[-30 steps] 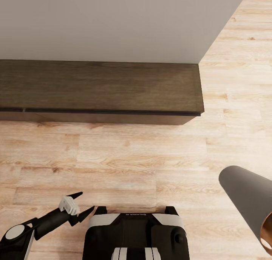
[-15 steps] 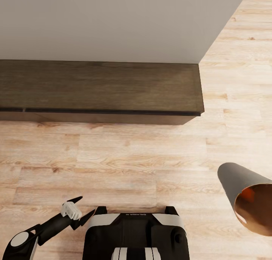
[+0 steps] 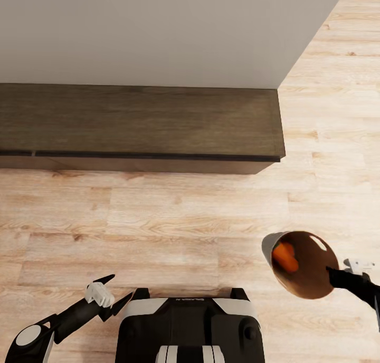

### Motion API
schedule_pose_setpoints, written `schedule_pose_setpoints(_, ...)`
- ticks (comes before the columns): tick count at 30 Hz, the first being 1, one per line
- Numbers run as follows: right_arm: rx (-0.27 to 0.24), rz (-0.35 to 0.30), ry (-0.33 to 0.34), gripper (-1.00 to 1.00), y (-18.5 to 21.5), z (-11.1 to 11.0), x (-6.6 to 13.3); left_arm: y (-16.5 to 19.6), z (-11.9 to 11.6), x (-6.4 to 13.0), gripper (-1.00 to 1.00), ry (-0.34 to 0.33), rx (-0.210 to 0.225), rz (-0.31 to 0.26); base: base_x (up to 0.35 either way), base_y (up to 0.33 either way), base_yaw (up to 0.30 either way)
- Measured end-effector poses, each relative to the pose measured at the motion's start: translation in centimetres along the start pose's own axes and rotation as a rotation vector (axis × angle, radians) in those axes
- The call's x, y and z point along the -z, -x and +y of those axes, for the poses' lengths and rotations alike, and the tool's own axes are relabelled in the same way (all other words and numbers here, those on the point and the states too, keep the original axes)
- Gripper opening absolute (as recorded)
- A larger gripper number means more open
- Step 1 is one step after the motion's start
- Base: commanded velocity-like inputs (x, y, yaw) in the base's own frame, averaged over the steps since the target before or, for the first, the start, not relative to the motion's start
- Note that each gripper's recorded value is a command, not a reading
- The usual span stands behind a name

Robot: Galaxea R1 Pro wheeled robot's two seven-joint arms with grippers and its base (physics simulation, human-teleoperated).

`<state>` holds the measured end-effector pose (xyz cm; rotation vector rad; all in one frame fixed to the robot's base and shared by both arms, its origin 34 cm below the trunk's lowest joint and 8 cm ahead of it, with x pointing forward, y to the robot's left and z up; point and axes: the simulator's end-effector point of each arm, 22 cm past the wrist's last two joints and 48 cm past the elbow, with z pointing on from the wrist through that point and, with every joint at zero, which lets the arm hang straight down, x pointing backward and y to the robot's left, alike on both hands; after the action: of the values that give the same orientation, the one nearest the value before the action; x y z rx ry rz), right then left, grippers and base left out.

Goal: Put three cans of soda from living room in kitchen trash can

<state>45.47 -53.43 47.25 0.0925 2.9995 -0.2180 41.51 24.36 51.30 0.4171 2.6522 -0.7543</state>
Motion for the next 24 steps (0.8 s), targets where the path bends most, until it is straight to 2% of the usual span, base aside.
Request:
schedule_pose_setpoints(2, -0.047, 0.042, 0.120, -1.00, 0.4, 3.7, -0.5, 0.0, 0.0, 0.0, 1.00, 0.000, 0.000, 0.000, 0.000, 0.000, 0.000)
schedule_pose_setpoints(3, -0.069, 0.059, 0.155, -1.00, 0.5, 4.7, -0.5, 0.0, 0.0, 0.0, 1.00, 0.000, 0.001, 0.000, 0.000, 0.000, 0.000)
schedule_pose_setpoints(4, -0.062, 0.091, 0.187, -1.00, 0.5, 5.8, -0.6, -0.1, 0.0, 0.0, 1.00, -0.001, 0.002, 0.001, 0.000, 0.000, 0.000)
schedule_pose_setpoints(6, -0.085, 0.138, 0.267, -1.00, 0.1, 8.4, -0.5, -0.1, 0.0, 0.0, 1.00, -0.001, 0.003, 0.002, 0.000, 0.000, 0.000)
schedule_pose_setpoints(11, -0.054, 0.163, 0.394, -1.00, 1.9, 13.4, -0.6, -0.3, -0.1, 0.0, 1.00, -0.003, 0.006, 0.003, 0.000, 0.000, 0.000)
schedule_pose_setpoints(13, -0.043, 0.178, 0.422, -1.00, 2.0, 14.8, -0.7, -0.3, -0.1, 0.0, 1.00, -0.002, 0.008, 0.005, 0.000, 0.000, 0.000)
schedule_pose_setpoints(14, -0.002, 0.183, 0.425, -1.00, 2.0, 15.4, -0.9, -0.2, 0.0, 0.0, 1.00, -0.001, 0.011, 0.006, 0.000, 0.000, 0.000)
schedule_pose_setpoints(16, 0.022, 0.201, 0.438, -1.00, 1.7, 16.4, -0.9, -0.2, 0.0, 0.0, 1.00, 0.002, 0.017, 0.010, 0.000, 0.000, 0.000)
schedule_pose_setpoints(21, 0.079, 0.219, 0.420, -1.00, 1.4, 17.2, -1.3, 1.3, 1.3, -0.3, 1.00, 0.027, 0.098, 0.044, 0.000, 0.000, 0.000)
schedule_pose_setpoints(23, 0.094, 0.226, 0.429, -1.00, 1.1, 18.3, -1.4, 1.8, 2.3, -0.7, 1.00, 0.053, 0.113, 0.052, 0.000, 0.000, 0.000)
schedule_pose_setpoints(24, 0.105, 0.225, 0.433, -1.00, 1.0, 19.1, -1.5, 1.4, 3.3, -0.9, 1.00, 0.093, 0.123, 0.060, 0.000, 0.000, 0.000)
